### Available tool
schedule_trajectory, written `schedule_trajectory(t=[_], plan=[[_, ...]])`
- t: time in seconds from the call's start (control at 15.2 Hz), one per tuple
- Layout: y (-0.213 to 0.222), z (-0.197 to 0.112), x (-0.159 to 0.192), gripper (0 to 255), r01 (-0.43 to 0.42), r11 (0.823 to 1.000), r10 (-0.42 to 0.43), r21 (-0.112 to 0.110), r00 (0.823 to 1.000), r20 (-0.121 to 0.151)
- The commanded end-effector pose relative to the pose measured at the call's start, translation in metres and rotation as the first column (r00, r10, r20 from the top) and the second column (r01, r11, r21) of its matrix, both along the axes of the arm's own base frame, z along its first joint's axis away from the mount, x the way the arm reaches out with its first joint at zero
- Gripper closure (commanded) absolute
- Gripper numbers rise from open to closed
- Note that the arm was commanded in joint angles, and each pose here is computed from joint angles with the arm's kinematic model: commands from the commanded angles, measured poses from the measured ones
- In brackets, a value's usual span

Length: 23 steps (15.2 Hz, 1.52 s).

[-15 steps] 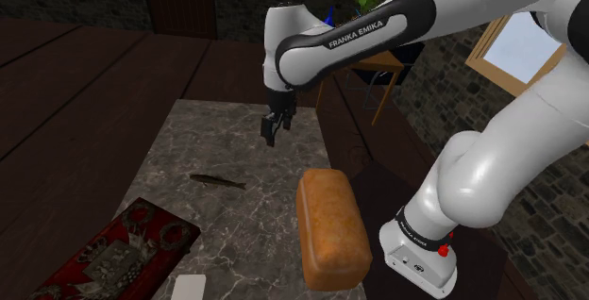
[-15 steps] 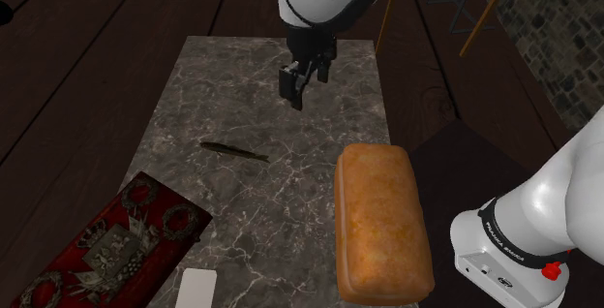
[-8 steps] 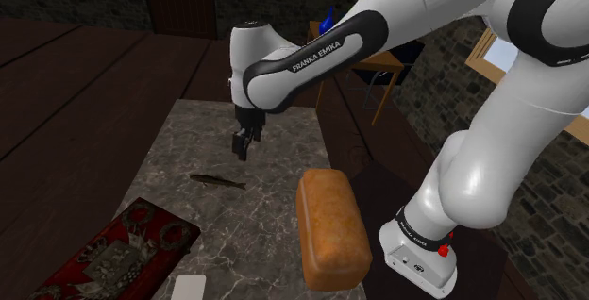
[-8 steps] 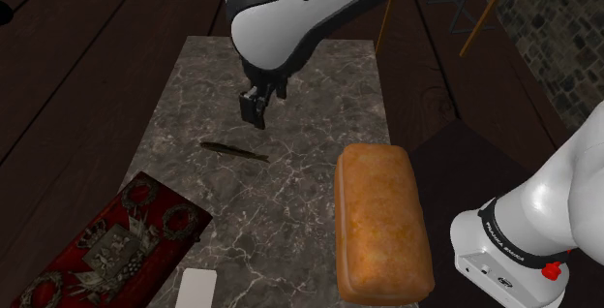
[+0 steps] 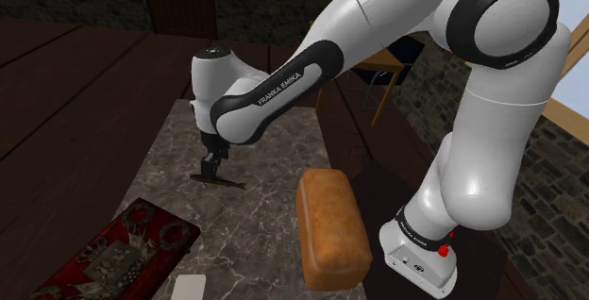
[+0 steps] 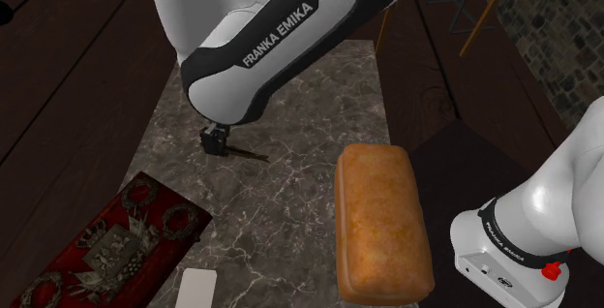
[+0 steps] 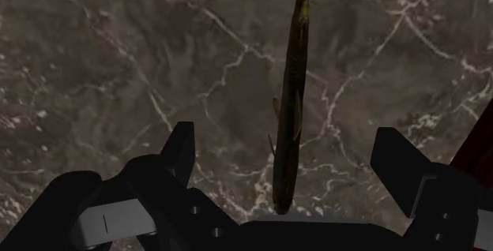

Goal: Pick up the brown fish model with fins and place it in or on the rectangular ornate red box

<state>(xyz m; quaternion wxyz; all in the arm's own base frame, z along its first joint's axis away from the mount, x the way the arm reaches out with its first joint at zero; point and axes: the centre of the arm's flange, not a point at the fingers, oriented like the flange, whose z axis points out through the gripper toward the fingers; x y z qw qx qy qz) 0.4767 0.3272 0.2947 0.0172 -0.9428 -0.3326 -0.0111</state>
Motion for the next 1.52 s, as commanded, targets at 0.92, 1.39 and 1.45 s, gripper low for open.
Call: schedule_trajectory(t=[0.92,1.39,1.45], plan=[[0.012,-0.044,-0.001,0,-0.019,1.0,0.019,0.003,1.0,0.006],[0.012,-0.044,-0.001,255,-0.019,1.0,0.019,0.003,1.0,0.006],[0.012,-0.044,-0.001,255,-0.019,1.0,0.019,0.003,1.0,0.006]])
